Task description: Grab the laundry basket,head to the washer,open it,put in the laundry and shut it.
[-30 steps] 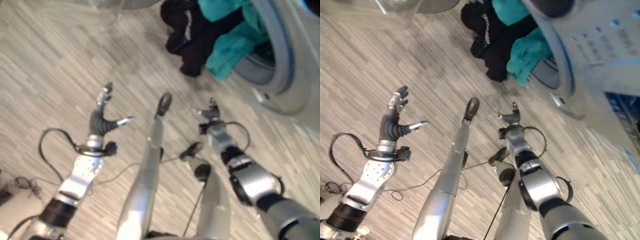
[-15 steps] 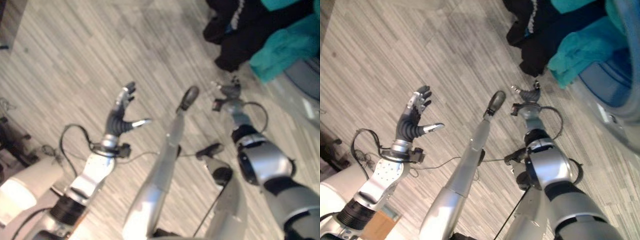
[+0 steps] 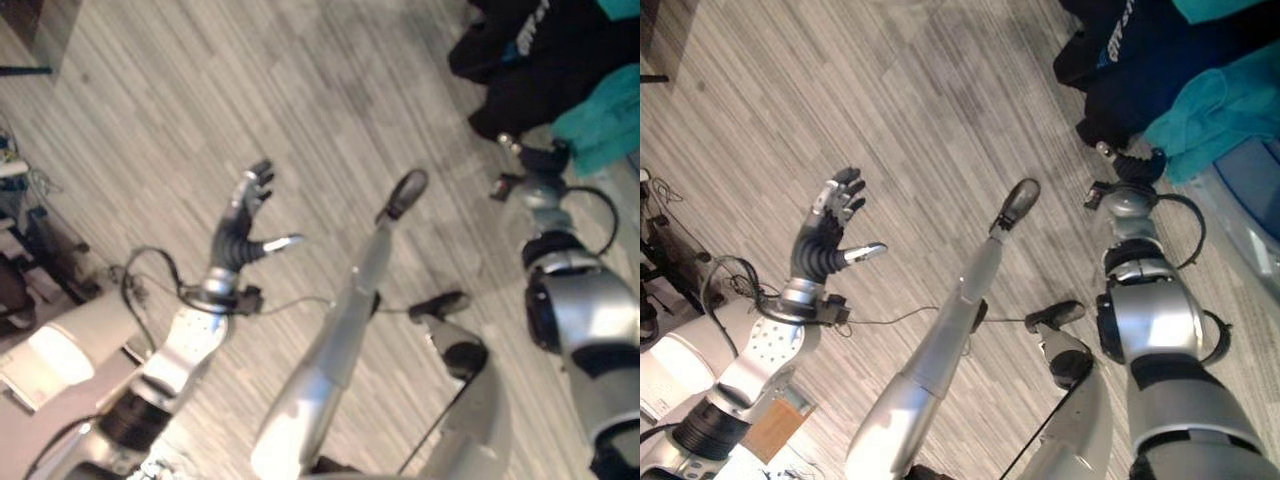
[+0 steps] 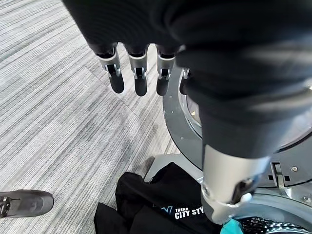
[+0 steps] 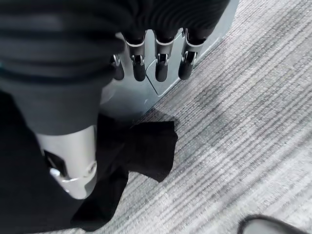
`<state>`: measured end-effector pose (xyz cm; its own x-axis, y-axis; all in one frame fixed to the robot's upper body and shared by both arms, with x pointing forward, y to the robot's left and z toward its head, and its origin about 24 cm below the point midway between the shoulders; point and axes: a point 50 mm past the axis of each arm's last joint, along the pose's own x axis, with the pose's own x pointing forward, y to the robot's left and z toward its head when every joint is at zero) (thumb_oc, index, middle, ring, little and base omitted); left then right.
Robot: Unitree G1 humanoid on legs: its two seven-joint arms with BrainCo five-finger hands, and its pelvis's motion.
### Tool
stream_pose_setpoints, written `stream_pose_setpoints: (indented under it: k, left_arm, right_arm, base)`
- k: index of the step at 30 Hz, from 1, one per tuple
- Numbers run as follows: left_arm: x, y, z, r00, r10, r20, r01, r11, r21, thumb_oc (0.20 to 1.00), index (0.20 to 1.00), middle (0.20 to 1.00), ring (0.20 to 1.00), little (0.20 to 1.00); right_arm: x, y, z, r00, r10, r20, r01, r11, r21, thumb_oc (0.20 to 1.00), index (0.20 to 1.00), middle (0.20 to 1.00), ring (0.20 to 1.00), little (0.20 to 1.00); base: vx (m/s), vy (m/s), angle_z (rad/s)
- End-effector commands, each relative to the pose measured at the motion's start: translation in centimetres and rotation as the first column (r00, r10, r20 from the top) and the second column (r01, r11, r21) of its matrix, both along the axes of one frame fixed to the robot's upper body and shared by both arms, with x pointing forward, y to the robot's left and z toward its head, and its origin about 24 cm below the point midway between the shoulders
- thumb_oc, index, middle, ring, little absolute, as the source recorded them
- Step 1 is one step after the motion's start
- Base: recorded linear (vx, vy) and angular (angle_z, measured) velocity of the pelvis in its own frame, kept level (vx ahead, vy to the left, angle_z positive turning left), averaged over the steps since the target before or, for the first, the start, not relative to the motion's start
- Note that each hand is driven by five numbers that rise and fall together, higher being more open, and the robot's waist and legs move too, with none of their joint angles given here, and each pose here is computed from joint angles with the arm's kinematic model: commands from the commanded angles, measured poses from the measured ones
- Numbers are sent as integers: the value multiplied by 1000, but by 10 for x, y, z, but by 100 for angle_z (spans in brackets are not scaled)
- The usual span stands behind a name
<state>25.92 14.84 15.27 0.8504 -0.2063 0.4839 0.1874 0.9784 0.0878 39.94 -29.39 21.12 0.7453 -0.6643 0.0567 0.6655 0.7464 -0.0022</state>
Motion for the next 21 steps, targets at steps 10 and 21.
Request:
stream_pose_setpoints:
  k: [10,21]
  left_arm:
    - [-7,-9,6,996,-87,31,91,982,-163,1000,1000,1000,1000,1000]
    - [-7,-6,4,995,-103,4,103,982,-158,1000,1000,1000,1000,1000]
  right_arm:
    - [4,9,51,989,72,130,-57,992,-115,1000,1000,1000,1000,1000]
    - [-3,11,114,956,70,285,-22,985,-170,1000,1000,1000,1000,1000]
  base:
    - [29,25,5]
    - [18,14,4]
